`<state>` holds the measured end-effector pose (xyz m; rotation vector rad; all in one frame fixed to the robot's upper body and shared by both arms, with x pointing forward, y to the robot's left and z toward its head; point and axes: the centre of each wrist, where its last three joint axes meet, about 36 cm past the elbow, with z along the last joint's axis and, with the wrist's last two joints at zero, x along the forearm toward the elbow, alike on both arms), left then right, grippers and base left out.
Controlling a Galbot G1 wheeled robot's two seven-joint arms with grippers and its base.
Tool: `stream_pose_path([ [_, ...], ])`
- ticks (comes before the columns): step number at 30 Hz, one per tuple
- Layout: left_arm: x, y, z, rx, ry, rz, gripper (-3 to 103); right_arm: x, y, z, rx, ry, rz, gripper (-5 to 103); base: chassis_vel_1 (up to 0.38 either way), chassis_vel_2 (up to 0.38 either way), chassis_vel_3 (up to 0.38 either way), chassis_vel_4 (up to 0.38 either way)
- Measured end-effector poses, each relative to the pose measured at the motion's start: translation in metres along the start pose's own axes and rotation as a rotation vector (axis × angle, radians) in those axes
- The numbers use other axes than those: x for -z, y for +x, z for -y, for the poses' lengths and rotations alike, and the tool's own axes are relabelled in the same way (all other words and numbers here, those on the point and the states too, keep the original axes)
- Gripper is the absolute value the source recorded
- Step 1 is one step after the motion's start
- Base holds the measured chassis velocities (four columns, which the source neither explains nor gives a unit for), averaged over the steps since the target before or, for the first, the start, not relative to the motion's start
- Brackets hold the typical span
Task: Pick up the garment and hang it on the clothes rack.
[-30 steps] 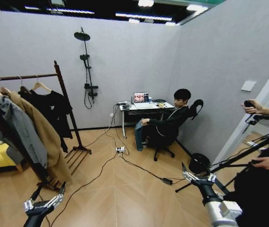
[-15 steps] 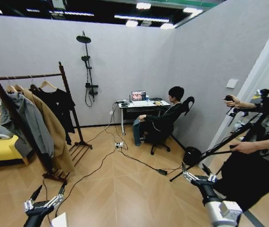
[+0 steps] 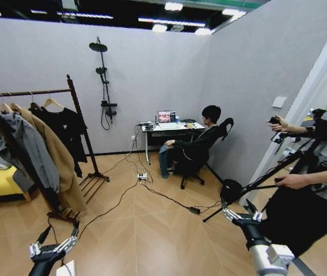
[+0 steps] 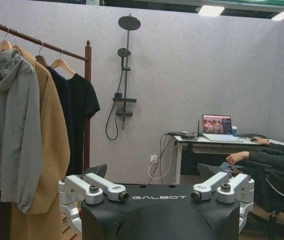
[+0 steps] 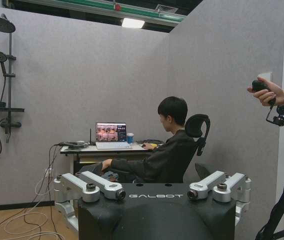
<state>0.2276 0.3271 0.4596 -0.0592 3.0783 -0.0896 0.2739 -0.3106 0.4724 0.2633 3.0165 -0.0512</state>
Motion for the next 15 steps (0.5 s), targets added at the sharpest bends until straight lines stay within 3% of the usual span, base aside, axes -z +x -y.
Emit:
stream_pose_path([
  [15,0.0000,0.0000,0.0000,0.000,0.000,0.000,100,0.0000,0.0000,-0.0001,0.000,0.000,0.000,100,0.005,0.007,0.000,-0.011],
])
